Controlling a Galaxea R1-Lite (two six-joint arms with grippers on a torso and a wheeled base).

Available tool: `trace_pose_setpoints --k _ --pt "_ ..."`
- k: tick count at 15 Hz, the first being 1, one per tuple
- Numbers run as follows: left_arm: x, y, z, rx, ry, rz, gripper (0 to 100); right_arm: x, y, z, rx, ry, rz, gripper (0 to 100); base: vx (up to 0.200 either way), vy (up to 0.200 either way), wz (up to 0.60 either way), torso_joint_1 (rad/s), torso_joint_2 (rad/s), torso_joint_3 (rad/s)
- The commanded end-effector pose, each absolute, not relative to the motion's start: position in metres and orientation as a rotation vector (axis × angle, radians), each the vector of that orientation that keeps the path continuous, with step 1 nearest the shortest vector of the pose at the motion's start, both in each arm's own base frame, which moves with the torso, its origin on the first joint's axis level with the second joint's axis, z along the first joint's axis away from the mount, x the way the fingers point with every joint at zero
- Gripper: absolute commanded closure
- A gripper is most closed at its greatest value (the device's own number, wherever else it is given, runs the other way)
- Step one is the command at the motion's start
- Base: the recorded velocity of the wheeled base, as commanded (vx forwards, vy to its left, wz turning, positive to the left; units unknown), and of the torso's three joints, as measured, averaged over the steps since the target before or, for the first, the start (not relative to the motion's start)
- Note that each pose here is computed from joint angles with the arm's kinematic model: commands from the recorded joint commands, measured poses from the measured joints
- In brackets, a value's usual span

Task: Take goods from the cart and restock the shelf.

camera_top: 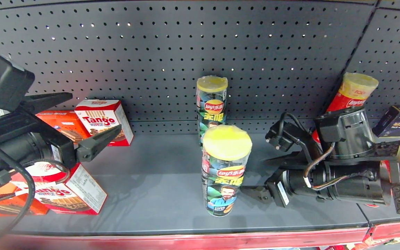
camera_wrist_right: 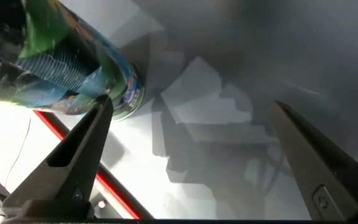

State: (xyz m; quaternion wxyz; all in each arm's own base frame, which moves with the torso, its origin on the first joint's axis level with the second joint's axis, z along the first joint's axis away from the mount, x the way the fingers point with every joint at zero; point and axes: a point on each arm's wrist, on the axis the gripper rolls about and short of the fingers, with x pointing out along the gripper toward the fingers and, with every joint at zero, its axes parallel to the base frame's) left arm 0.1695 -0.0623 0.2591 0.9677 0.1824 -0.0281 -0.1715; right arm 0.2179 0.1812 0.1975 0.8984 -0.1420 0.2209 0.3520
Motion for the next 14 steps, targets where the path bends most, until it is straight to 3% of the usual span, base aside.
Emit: trace_pose_setpoints --k 1,14 --pt "0.17 -0.063 0.257 0.368 -0.053 -0.348 0 0.218 0.183 0.197 -0.296 0.46 0.734 0 0.0 0.0 0.0 0.0 0.0 0.0" --pt "0.17 -0.063 0.256 0.369 -0.048 -0.349 0 0.224 0.19 0.197 -0.296 0.454 0.74 0 0.0 0.0 0.0 0.0 0.0 0.0"
